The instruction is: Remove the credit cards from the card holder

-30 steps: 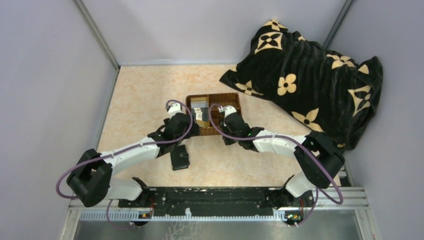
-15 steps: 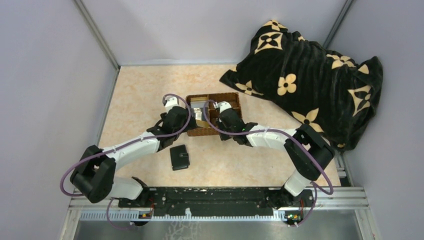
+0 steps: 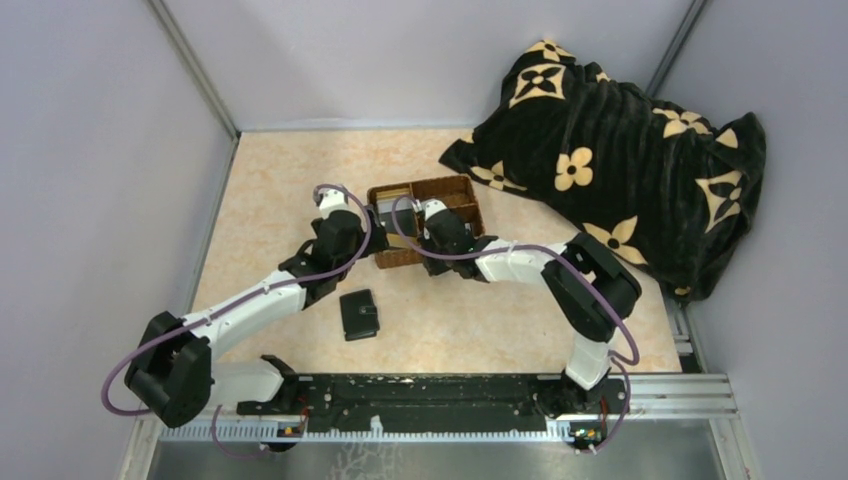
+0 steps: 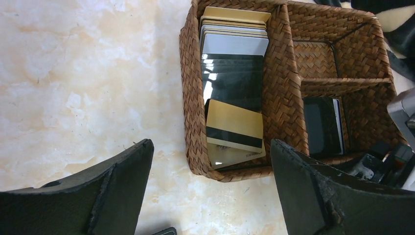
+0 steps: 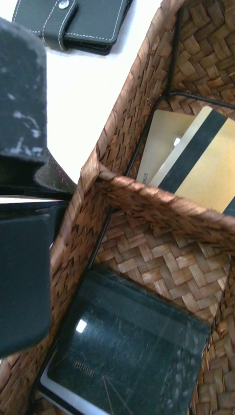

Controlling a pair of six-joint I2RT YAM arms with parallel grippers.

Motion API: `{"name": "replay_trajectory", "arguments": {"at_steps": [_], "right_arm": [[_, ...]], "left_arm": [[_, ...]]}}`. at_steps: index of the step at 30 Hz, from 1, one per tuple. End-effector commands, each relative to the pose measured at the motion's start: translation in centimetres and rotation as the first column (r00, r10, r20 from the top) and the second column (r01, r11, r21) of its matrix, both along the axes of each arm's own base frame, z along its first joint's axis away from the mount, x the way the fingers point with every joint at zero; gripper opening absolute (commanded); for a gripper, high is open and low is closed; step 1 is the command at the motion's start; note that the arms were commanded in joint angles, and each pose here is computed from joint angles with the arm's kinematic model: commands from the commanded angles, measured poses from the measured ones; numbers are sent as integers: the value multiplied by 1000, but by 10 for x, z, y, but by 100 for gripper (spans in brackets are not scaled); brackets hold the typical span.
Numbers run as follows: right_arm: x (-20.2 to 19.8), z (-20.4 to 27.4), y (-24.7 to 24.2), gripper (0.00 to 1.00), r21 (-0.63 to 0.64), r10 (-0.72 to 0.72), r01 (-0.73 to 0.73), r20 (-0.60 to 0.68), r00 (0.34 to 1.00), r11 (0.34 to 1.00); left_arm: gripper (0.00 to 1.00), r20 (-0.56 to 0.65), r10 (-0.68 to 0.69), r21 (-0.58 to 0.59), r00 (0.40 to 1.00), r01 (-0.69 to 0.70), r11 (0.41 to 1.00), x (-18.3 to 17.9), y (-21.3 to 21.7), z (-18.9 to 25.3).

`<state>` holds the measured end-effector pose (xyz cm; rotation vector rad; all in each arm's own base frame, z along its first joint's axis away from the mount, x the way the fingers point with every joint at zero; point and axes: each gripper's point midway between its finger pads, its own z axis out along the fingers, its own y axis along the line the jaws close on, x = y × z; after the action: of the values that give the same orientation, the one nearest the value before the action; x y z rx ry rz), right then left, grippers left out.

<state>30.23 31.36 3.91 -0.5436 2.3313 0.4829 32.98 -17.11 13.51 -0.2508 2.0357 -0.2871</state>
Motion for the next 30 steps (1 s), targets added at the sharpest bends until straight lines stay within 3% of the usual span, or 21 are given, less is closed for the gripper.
{"name": "replay_trajectory", "arguments": {"at_steps": [1,13,20,25,30], "right_arm": [[24,29,29,0,93,26,-32,68,997,995],[44,30,41,0,49,32,-37,89,996,998],[37,44,42,0,77,71,-79,98,993,994],[30,48,32,24,68,69,-76,102,992,995],[25,49,25,31,65,65,-73,113,991,995]], "left_arm": [[95,15,16,14,1000,-16,1000,-2,9,1],[97,-44,35,-2,998,-36,999,-20,19,-27],[100,-139,7,0,990,-7,1000,-50,28,-58],[100,-206,-56,-65,977,43,997,-80,21,-71],[100,-308,-78,-103,948,48,994,-105,19,-87]]}}
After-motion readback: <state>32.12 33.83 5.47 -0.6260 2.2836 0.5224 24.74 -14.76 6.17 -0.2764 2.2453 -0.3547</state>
